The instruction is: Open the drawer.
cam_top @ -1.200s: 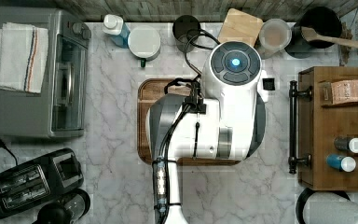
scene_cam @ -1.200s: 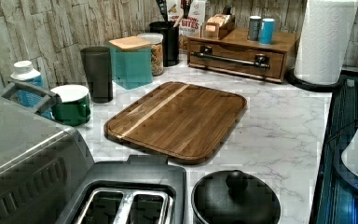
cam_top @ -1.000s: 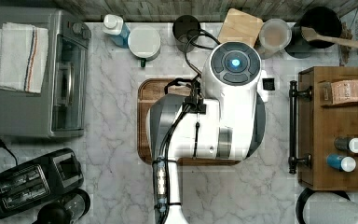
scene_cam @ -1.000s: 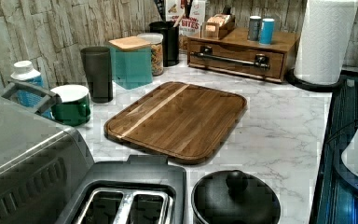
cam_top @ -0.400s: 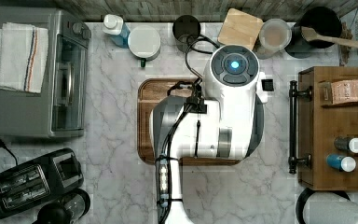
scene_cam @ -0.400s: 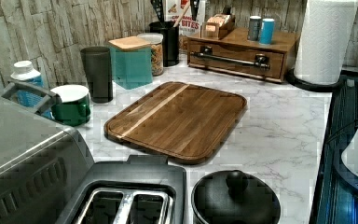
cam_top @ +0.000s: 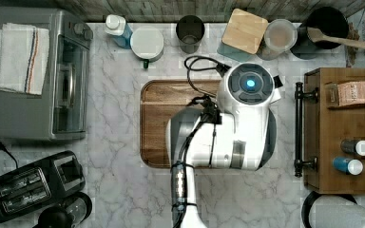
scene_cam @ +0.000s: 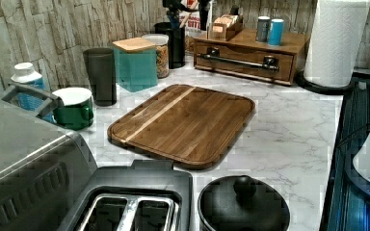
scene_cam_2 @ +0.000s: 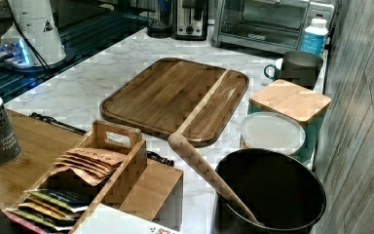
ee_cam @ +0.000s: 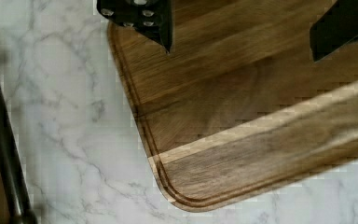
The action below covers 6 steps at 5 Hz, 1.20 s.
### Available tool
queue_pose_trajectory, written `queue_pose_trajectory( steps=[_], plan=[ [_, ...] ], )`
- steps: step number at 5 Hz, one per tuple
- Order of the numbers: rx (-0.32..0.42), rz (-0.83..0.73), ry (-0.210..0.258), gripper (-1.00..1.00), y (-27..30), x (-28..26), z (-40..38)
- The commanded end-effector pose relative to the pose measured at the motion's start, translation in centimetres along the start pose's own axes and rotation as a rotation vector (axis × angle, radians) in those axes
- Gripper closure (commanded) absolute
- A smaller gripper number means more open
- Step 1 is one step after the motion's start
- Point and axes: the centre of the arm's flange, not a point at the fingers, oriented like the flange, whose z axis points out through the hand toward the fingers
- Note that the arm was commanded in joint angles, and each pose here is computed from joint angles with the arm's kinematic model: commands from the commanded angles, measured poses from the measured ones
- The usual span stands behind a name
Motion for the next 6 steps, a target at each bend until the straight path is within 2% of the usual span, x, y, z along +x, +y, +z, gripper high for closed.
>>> queue_pose_trajectory(
  steps=[1, 2, 5, 6],
  plan=[
    [-0.027, -0.068, 0.102, -1.00, 14.2, 2.9, 0.9],
    [-0.027, -0.132, 0.185, -1.00, 16.7, 2.5, 3.1],
    [-0.160, -0.278, 0.147, -1.00, 17.3, 1.8, 5.6],
    [-0.204, -0.348, 0.160, -1.00, 18.1, 1.5, 6.8]
  ],
)
